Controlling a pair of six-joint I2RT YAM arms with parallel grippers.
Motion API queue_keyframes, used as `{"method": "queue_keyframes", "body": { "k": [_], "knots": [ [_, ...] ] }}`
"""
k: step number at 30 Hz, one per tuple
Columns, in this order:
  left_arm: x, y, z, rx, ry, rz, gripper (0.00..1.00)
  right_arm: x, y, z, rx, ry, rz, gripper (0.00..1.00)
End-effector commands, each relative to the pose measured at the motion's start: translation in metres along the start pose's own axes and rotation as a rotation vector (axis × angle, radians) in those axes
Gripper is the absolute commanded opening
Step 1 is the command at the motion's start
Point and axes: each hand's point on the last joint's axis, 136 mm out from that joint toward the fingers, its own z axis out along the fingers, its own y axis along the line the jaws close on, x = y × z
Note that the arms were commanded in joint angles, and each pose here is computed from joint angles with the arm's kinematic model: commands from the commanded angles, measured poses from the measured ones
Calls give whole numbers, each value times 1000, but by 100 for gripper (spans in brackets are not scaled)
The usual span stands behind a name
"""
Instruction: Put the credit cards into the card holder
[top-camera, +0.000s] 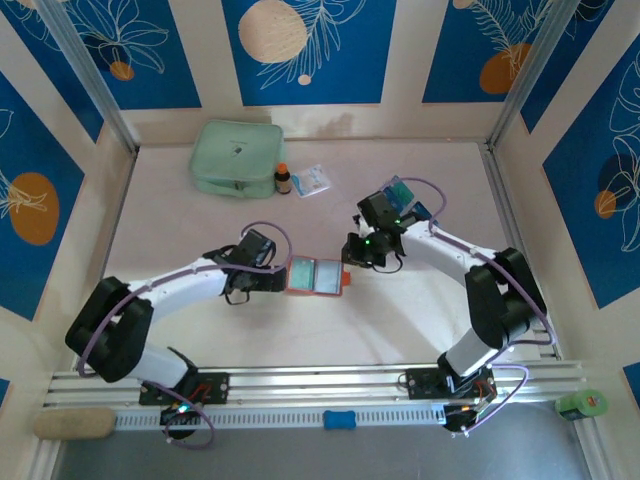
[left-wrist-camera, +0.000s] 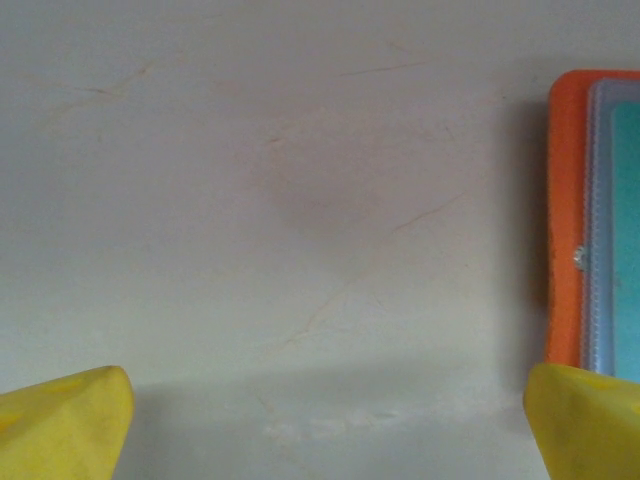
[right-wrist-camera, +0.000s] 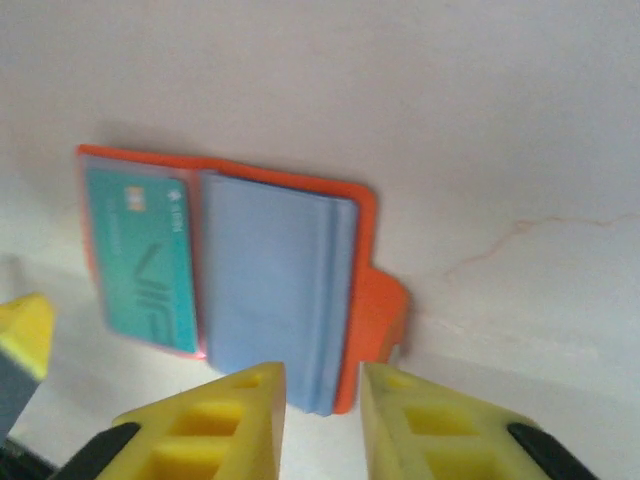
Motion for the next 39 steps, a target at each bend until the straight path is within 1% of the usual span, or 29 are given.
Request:
{"method": "queue_keyframes", "body": {
  "k": [1,2,3,8,14,29,39],
  "knots": [
    [-18,0,2,-7,-32,11,100,4,31,7,-111,39,-24,4],
    [-19,0,4,-6,-29,13,100,4,37,11,-126,48,-28,1],
    [-20,0,6,-8,-27,15,100,5,41,16,-135,59,-32,0],
    [-22,-2,14,-13,-9,39,100,9,58,41,-141,101,-55,0],
    [-16,0,22,-24,18,59,100,17,63,64,-129,144,-62,0],
    [-4,2,30,-23,43,60,100,33,48,81,-83,180,-47,0],
    [1,3,34,-19,53,59,100,37,49,94,-74,216,-53,0]
  ]
}}
